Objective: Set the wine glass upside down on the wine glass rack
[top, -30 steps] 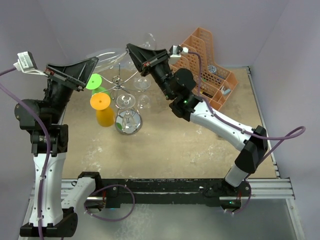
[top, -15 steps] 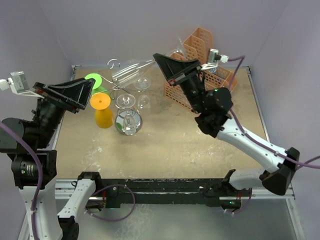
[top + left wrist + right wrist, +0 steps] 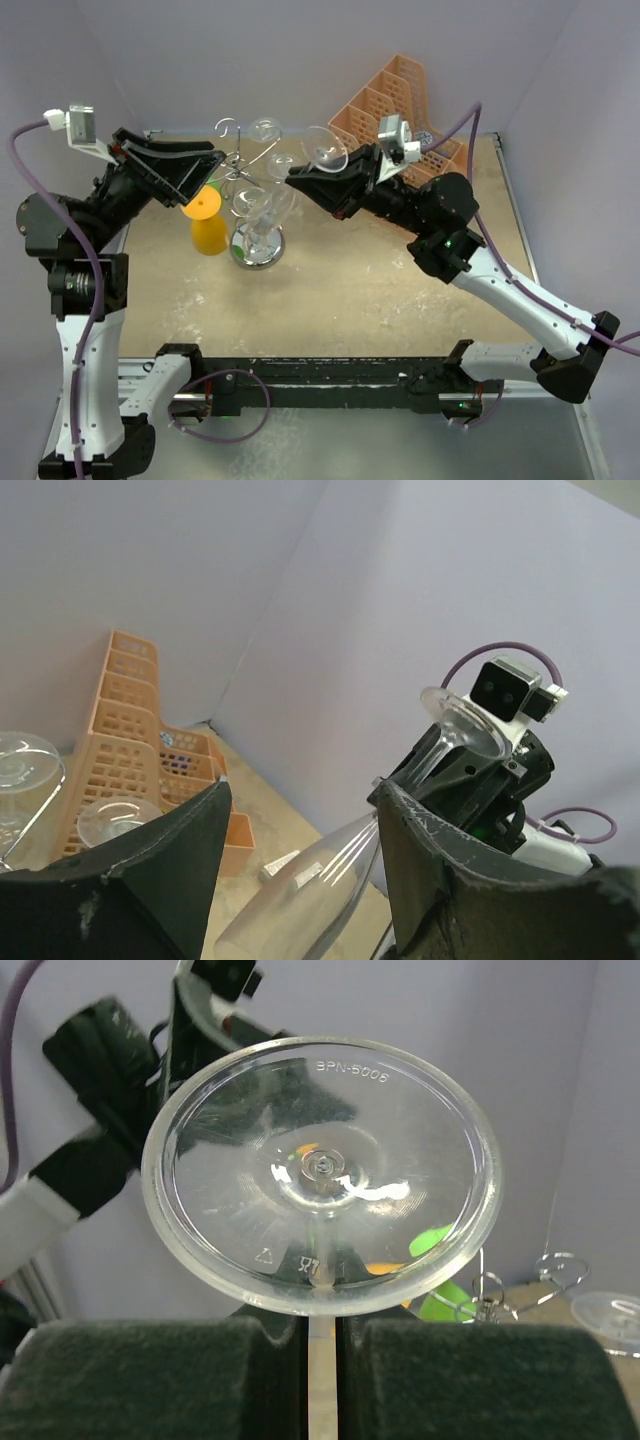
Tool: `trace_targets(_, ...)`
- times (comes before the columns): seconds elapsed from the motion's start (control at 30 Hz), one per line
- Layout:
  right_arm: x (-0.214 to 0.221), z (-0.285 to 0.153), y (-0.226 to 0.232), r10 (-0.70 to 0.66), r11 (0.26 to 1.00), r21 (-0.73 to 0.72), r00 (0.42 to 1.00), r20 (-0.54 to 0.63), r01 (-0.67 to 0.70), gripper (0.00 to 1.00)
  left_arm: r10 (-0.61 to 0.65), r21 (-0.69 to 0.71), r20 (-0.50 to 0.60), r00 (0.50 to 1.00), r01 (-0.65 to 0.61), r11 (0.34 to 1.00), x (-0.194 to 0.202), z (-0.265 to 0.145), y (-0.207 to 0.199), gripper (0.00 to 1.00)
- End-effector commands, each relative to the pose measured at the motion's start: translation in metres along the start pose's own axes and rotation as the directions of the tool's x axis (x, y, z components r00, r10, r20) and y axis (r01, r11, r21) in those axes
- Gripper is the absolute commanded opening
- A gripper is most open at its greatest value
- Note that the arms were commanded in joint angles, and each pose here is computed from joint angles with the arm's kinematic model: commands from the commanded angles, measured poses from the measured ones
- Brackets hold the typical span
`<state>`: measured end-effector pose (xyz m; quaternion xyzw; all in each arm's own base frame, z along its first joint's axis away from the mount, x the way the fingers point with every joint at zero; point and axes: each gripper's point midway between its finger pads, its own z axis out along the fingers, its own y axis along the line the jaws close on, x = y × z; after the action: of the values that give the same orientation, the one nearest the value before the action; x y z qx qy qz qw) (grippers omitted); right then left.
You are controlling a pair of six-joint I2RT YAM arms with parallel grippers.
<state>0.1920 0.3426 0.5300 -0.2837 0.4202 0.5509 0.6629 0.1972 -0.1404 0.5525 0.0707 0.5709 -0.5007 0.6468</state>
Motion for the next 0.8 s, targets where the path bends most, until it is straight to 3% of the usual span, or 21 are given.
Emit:
trace_targets(0.0,-0.008,-0.005,0.02,-0.108,0.989,-0.105,0.992,-0.064,0.101,0.0,0.01,0.156,0.026,1.0,-0.014,0.988,-0.01,0.003,-0.026,0.58)
trace_targets(0.2,0.0,-0.008,0.022,-0.042,0.995,-0.095,0.991,-0.126,0.03,0.0,-0.059,0.221,0.044,0.997,0.047,0.974,-0.008,0.011,-0.019,0.58)
trace_targets(0.33,0.003,-0.004,0.015,0.021,0.998,-0.048,0.99,-0.139,-0.028,0.0,-0.112,0.34,0.071,0.991,0.082,0.937,-0.001,0.01,-0.029,0.58)
trace_targets(0.53,0.014,-0.001,0.004,0.068,0.998,0.017,0.985,-0.159,-0.067,0.0,-0.098,0.238,-0.056,0.994,0.109,0.965,0.051,0.045,-0.009,0.58)
trace_targets(0.67,0.02,-0.002,0.004,0.079,0.997,0.017,0.981,-0.177,-0.077,0.0,-0.094,0.294,-0.082,0.992,0.115,0.949,0.061,0.048,-0.017,0.57)
trace_targets(0.77,0.024,-0.002,0.006,0.087,0.996,0.001,0.977,-0.195,-0.088,0.0,-0.084,0.351,-0.116,0.99,0.12,0.928,0.074,0.047,-0.025,0.51)
